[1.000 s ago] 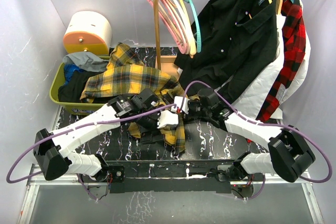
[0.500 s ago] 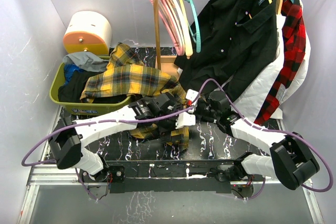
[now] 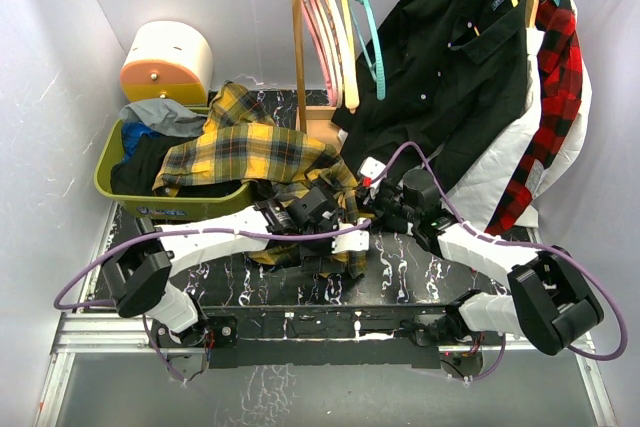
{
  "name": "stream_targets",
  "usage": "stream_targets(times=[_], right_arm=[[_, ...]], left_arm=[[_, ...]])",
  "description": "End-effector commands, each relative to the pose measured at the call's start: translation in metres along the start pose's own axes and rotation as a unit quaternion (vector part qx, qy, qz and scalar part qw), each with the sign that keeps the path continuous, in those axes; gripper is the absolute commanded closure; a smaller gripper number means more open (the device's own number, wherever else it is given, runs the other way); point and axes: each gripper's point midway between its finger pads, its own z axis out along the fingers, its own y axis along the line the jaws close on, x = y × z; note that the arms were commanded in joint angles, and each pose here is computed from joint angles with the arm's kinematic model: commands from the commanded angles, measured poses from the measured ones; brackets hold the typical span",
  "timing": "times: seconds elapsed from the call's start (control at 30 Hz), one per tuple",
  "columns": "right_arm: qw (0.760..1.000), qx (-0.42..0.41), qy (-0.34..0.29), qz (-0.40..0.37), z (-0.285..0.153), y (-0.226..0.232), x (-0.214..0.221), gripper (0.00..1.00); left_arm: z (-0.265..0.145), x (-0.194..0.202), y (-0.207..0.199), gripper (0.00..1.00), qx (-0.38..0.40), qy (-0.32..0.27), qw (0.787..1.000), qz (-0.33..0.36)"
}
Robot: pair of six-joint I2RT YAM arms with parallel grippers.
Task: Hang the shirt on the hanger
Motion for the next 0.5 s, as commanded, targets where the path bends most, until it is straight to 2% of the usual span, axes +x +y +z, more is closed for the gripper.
stream_targets(times=[0.0, 0.03, 0.07, 0.13, 0.27, 0.37, 0.47], right_arm=[[0.999, 0.014, -0.048, 0.01, 0.004, -0.011, -0.027, 0.92], [0.998, 0.014, -0.052, 0.017, 0.004, -0.01, -0.029, 0.92], [0.998, 0.015, -0.057, 0.023, 0.004, -0.01, -0.031, 0.92], [0.997, 0.016, -0.07, 0.031, 0.001, -0.009, -0.039, 0.92], [0.994, 0.028, -0.098, 0.035, -0.01, -0.014, -0.062, 0.92], [0.993, 0.051, -0.102, 0.033, -0.021, -0.029, -0.092, 0.92], [0.99, 0.087, -0.107, 0.028, -0.036, -0.049, -0.13, 0.92]], left_arm=[[0.015, 0.005, 0.013, 0.17, -0.032, 0.008, 0.999, 0.002], [0.018, 0.006, 0.015, 0.28, -0.035, 0.012, 0.999, 0.0], [0.02, 0.008, 0.015, 0.48, -0.033, 0.017, 0.999, -0.003], [0.021, 0.006, 0.02, 1.0, -0.045, 0.017, 0.999, -0.016], [-0.024, -0.031, 0.02, 1.0, -0.032, -0.011, 0.999, -0.024], [-0.089, -0.067, 0.024, 1.0, -0.034, -0.034, 0.999, -0.004], [-0.15, -0.083, 0.029, 1.0, -0.033, -0.045, 0.998, 0.005]])
